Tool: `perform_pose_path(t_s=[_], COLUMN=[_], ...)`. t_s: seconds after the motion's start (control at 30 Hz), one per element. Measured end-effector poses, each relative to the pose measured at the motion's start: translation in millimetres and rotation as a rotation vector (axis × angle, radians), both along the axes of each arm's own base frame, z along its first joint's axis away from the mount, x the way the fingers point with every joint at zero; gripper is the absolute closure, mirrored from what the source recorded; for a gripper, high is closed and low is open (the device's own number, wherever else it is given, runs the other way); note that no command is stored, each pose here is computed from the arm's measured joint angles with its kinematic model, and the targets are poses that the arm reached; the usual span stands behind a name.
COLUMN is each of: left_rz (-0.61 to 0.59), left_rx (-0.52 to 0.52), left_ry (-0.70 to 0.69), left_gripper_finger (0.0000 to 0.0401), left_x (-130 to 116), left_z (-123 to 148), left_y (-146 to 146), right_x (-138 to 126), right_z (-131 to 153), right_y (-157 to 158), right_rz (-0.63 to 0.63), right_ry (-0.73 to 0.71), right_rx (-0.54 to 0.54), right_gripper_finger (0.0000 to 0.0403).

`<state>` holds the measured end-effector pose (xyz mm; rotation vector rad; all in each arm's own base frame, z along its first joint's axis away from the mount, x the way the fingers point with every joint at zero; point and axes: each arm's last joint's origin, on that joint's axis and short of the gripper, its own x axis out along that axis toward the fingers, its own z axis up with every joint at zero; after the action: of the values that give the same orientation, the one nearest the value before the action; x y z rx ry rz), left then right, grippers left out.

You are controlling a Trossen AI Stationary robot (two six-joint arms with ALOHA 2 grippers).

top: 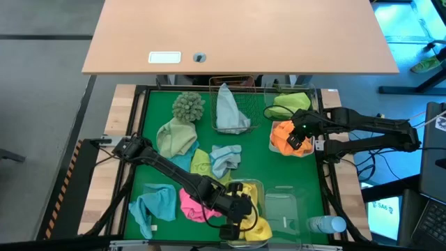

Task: Sort microfiber towel by color & place in baskets
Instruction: Put the yellow microfiber towel into the bottom left transparent bin, then put the blue microfiber towel into the wire basket

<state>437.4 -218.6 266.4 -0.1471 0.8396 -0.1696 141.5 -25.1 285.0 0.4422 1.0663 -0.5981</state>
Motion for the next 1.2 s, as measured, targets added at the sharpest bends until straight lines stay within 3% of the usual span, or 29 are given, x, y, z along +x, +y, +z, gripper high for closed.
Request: perform_pose_path(t_s=[0.27, 0.43, 0.6, 0.77, 0.93, 1.2], left_rz=[0.011, 0.032, 0.118, 0.164, 0.126, 0.012], left_rx=[0.007, 0.026, 0.116, 0.267, 0.381, 0.457], left_ry=[0.005, -0.046, -0.013, 0.093, 0.216, 0.357], left_gripper_finger=[0.0277, 0.0275, 0.0274, 0.0274, 0.0274, 0.0277], left_x=[0, -9, -29, -46, -48, -53], left_z=[2, 32, 60, 70, 53, -9], left_y=[5, 19, 46, 75, 91, 93], right_x=[0, 0, 0, 0, 0, 0], right_z=[0, 0, 0, 0, 0, 0], right_y=[0, 0, 0, 0, 0, 0], right_rz=[0.0, 0.0, 0.0, 0.0, 0.0, 0.0], right_ry=[0.0, 0.0, 0.001, 0.001, 0.001, 0.001], right_rx=[0.0, 0.0, 0.0, 0.0, 0.0, 0.0], right_gripper_finger=[0.0253, 0.0253, 0.0253, 0.0253, 0.0253, 0.0253])
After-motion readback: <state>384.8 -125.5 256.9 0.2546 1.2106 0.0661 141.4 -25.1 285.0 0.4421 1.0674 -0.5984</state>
